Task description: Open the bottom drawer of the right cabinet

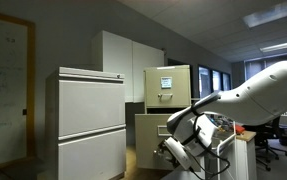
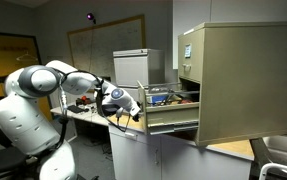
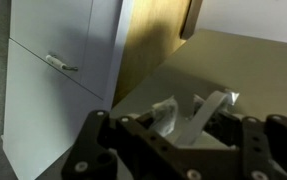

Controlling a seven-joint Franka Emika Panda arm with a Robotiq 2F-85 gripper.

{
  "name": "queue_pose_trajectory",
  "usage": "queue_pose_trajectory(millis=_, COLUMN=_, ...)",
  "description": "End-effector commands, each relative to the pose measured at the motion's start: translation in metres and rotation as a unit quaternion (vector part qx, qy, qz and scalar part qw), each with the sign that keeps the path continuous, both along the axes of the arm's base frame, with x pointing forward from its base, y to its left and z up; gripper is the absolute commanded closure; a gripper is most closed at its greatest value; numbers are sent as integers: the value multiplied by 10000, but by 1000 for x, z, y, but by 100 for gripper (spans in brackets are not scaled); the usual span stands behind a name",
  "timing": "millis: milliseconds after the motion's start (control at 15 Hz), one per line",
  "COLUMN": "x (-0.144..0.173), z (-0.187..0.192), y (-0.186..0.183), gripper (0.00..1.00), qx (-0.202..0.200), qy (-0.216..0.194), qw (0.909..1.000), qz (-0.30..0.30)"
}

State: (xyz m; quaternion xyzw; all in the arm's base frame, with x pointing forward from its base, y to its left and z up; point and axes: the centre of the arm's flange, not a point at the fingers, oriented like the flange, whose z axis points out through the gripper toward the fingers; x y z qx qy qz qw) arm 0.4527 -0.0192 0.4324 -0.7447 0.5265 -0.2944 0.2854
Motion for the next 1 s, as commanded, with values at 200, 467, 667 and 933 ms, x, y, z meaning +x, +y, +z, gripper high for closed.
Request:
queue_pose_trajectory(millis=200, x=-53, z=-14, y=20, gripper=12, qx=-415, qy=1023, qw=9938, qz=145)
queue_pose_trajectory(millis=467, x=-56, z=6, y=32, gripper=0, qx=-873, qy=1277, qw=9877, qz=-204)
queue_pose_trajectory(millis=667, x=-62, z=27, y=43, gripper=0, qx=-1204, qy=1124, qw=9851, qz=-488)
queue_pose_trajectory(millis=933, x=-74, z=45, y=58, gripper=0, qx=-1439, qy=838, qw=9827, qz=-808)
